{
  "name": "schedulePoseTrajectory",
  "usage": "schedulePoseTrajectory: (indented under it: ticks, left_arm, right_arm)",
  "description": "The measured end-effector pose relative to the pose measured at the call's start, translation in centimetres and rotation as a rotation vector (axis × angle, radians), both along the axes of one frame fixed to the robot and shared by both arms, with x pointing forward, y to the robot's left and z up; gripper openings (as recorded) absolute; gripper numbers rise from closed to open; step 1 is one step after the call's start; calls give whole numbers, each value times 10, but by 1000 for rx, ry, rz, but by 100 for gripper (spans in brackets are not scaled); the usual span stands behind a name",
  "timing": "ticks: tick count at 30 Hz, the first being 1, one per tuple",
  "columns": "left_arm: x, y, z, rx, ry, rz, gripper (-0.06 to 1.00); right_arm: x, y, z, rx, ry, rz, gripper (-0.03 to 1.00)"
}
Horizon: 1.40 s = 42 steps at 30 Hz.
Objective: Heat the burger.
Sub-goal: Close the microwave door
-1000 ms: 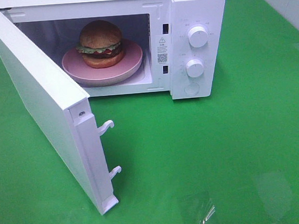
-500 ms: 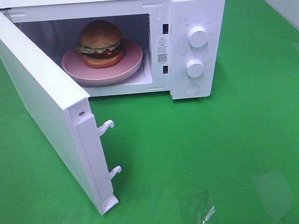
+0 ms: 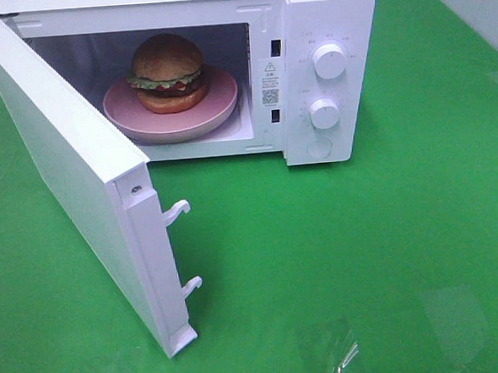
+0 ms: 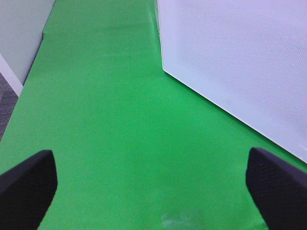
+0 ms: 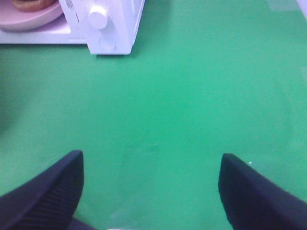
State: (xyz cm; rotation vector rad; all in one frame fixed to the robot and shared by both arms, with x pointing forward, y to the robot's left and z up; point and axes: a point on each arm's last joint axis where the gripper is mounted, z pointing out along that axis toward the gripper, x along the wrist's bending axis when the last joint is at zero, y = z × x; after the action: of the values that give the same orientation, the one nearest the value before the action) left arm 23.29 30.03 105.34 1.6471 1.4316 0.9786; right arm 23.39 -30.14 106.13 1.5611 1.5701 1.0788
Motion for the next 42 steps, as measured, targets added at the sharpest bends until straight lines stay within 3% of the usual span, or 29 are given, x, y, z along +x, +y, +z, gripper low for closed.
schedulePoseTrajectory:
  ticks: [42]
  left_arm:
    - [0,0,0,0,0,0,99]
  right_arm:
    - [0,0,-3,3,-36,-33,74]
